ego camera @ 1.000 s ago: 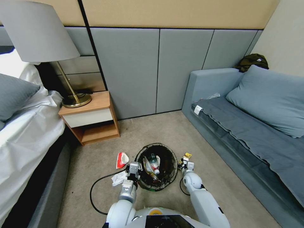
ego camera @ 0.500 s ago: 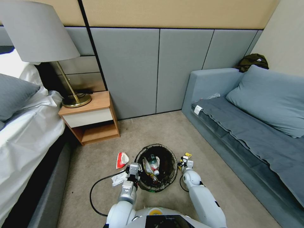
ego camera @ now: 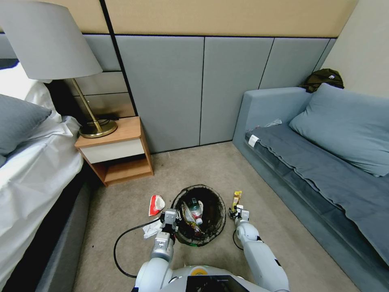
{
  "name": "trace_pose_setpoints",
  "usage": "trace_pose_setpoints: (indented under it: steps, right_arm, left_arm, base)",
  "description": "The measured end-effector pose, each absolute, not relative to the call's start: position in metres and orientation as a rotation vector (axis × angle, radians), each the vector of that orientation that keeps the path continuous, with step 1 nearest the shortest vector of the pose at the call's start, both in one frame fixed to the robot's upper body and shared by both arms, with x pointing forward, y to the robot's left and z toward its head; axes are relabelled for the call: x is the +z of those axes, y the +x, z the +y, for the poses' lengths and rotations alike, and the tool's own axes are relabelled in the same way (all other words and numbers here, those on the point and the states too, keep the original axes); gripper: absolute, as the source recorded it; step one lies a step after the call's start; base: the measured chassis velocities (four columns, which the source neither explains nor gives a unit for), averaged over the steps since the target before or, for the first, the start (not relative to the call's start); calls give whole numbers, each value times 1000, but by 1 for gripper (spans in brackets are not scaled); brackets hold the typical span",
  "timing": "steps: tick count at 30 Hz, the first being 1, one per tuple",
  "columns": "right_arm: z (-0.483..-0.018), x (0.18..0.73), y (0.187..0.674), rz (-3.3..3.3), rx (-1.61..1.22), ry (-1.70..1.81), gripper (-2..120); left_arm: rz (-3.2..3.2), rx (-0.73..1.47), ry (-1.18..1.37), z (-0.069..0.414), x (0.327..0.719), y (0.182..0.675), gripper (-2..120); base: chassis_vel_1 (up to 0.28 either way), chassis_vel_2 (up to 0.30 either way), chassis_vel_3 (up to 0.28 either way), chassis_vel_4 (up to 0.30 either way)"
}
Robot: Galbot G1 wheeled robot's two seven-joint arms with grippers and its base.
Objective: Pick up the trash bin, then pick up the garbage from the floor and place it into the trash bin.
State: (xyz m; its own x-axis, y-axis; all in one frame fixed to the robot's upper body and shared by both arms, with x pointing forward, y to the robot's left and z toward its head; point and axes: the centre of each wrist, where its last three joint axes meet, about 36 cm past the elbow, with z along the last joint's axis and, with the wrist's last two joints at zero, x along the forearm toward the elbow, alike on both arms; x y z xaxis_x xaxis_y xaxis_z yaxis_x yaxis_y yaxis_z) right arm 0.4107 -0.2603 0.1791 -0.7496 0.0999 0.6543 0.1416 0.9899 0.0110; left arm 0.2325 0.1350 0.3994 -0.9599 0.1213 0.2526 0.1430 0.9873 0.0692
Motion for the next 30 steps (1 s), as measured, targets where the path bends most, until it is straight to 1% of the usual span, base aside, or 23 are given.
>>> trace_pose_setpoints:
  steps: [1,2,4,5,6,8,9,10,11,14,30]
  right_arm:
    - [-260,179,411,-2424,-78,-167,52]
    - [-260,178,411,-2426,-75,-167,49]
    - [-260,177,411,-2431,-67,-163,36]
    - [-260,177,411,-2434,-61,-163,32]
    - [-260,177,411,-2434,-61,-163,32]
    - [-261,177,410,-2442,-47,-163,22]
    - [-261,177,410,-2444,-44,-163,19]
    - [-262,178,410,-2450,-37,-163,11]
    - [-262,178,410,-2450,-37,-163,11]
    - [-262,178,410,-2457,-27,-162,0]
    - [-265,181,407,-2511,13,-180,0]
  left_arm:
    - [-2882,-127,-195,135,399,233,1]
    - [-2881,-127,-195,135,399,232,1]
    - [-2881,-127,-194,135,399,232,1]
    - [-2881,-127,-193,135,399,232,1]
    - [-2881,-127,-193,135,399,232,1]
    - [-2882,-126,-193,135,399,232,1]
    - [-2882,-126,-193,135,399,232,1]
    - [-2882,-125,-194,135,399,233,1]
    - [-2882,-125,-194,135,399,233,1]
    - [-2882,-125,-196,134,399,233,1]
    - [-2884,-122,-203,133,398,233,1]
  base:
    - [0,0,0,0]
    - [0,0,0,0]
    - [0,0,0,0]
    - [0,0,0,0]
    - [0,0,0,0]
    - [0,0,0,0]
    - [0,0,0,0]
    - [0,0,0,0]
    - [0,0,0,0]
    - [0,0,0,0]
    - [0,0,0,0]
